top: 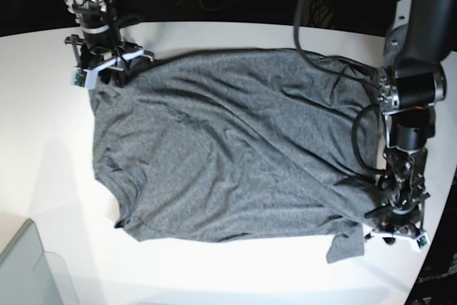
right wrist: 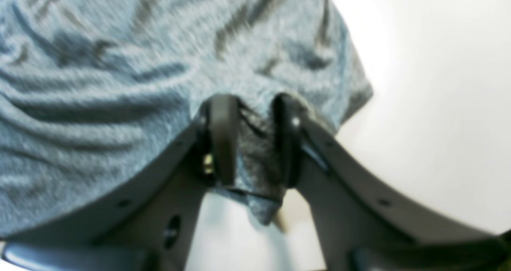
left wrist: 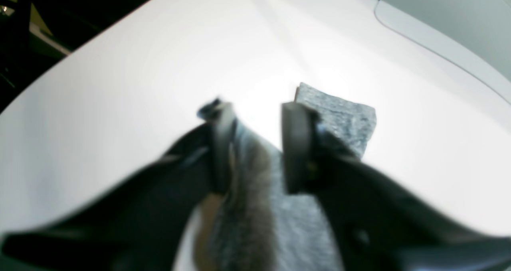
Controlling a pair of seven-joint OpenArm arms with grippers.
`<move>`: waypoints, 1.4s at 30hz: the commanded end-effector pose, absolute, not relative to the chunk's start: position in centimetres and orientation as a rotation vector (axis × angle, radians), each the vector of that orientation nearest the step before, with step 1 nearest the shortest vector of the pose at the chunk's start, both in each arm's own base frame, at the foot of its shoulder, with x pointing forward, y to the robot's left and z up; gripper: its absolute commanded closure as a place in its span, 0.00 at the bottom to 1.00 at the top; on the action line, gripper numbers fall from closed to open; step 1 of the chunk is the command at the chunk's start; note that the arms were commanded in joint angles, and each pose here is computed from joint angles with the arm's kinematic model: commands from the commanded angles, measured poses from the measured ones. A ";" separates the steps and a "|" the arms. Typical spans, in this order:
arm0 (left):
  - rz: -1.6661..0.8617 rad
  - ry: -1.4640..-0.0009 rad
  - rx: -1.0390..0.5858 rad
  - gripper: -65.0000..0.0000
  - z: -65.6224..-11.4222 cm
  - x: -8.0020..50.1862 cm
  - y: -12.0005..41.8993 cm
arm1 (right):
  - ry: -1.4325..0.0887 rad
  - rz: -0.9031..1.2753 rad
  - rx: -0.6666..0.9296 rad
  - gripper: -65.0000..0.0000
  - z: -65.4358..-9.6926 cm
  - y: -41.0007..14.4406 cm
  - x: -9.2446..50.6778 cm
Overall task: Layout the t-shirt on the table in an organized manner, then fold the t-shirt properly
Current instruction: 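Move the left gripper to the shirt hem corner and grasp it, then lift the grasped shoulder with the right gripper and carry it toward the left arm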
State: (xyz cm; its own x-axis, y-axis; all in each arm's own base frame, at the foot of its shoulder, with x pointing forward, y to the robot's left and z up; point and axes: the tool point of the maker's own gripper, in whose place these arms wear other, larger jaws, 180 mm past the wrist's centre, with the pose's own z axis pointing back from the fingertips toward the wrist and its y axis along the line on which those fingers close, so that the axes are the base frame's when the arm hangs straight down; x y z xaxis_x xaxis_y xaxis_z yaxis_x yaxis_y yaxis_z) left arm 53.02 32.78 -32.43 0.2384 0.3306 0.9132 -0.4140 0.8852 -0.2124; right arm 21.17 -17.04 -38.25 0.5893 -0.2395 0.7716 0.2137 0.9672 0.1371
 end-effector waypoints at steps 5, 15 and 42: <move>0.513 -1.301 0.082 0.28 -30.2 53.6 33.6 | -0.968 -0.247 0.021 0.48 -36.4 -17.5 22.0; 0.528 -1.233 -0.102 0.17 -30.9 43.4 31.7 | -1.009 -0.261 -0.009 0.43 -35.3 -19.0 23.0; 0.454 -0.753 -0.034 0.77 -47.2 25.7 23.6 | -0.956 -0.253 -0.006 0.42 -36.5 -18.6 21.1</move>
State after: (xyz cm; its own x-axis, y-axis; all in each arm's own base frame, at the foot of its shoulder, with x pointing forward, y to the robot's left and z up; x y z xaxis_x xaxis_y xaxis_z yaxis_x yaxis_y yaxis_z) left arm 27.83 26.34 -44.20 0.5219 0.3577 0.7744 -0.3976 0.9052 -0.1502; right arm 20.54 -18.50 -37.64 0.5836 -0.2189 0.7820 0.2235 0.9691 0.1045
